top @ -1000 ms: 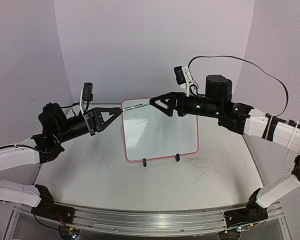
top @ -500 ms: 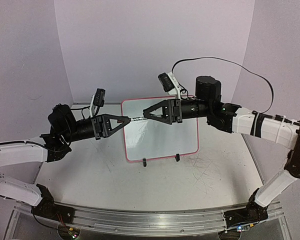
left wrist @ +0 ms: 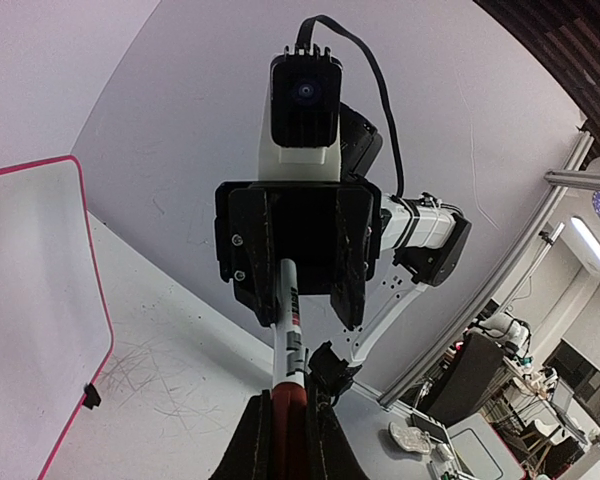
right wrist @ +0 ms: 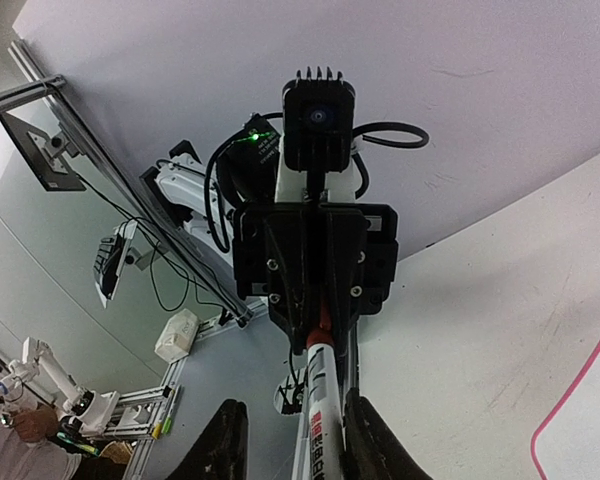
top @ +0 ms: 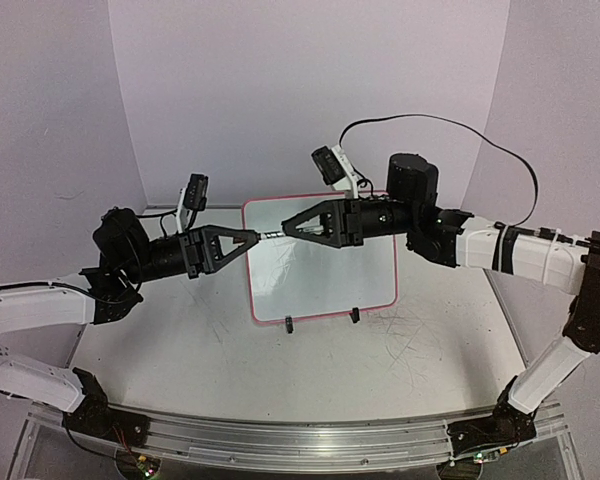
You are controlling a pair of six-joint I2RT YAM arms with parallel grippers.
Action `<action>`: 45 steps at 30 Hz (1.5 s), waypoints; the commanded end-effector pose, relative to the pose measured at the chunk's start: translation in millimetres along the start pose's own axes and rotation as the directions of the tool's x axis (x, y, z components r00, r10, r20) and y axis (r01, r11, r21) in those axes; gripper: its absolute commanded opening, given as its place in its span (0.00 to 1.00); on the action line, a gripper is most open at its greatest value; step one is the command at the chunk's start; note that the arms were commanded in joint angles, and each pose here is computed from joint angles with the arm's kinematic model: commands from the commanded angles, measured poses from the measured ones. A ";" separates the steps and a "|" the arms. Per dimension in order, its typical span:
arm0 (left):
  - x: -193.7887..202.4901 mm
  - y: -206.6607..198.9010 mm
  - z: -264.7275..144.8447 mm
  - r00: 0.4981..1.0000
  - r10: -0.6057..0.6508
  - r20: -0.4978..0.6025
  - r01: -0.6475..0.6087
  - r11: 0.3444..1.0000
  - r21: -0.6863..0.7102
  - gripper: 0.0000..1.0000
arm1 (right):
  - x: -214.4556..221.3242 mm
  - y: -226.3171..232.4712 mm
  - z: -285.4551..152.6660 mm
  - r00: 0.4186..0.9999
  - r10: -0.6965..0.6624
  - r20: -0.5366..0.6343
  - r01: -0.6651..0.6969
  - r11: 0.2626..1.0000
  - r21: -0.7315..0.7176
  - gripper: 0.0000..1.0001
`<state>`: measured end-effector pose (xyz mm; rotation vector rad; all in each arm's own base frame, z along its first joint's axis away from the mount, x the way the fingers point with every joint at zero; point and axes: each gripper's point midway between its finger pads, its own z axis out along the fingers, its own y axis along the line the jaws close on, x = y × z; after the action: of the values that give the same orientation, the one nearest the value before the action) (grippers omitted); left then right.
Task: Write a sentence on the whiteboard
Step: Open the pen cap from the whiteboard marker.
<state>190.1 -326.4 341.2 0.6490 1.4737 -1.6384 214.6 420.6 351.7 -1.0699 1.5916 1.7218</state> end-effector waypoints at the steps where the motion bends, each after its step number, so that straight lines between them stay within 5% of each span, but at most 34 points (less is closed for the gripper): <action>1: -18.1 -15.6 -2.7 0.997 0.045 0.059 -0.047 0.998 0.038 0.00 | -12.8 16.4 -1.0 0.997 -0.071 0.045 0.073 0.996 -0.059 0.32; 6: -20.1 -18.2 -4.3 0.996 0.049 0.069 -0.052 0.998 0.040 0.00 | -9.4 13.1 1.4 0.997 -0.069 0.033 0.071 0.995 -0.068 0.17; 22: -17.6 -12.8 -2.1 0.998 0.028 0.064 -0.030 0.999 0.033 0.00 | -7.2 5.7 3.2 0.997 -0.063 0.039 0.065 0.996 -0.055 0.27; 30: -17.1 -11.3 -2.9 0.997 0.022 0.068 -0.024 0.999 0.027 0.00 | -11.5 3.5 3.9 0.996 -0.072 0.057 0.074 0.996 -0.041 0.05; 45: -14.5 -8.0 -4.3 0.998 0.015 0.069 -0.016 1.000 0.014 0.00 | -15.7 0.4 3.5 0.995 -0.050 0.088 0.052 0.998 -0.026 0.17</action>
<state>190.8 -322.8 349.5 0.6124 1.4443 -1.6467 222.0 425.1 354.1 -1.0341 1.5430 1.7374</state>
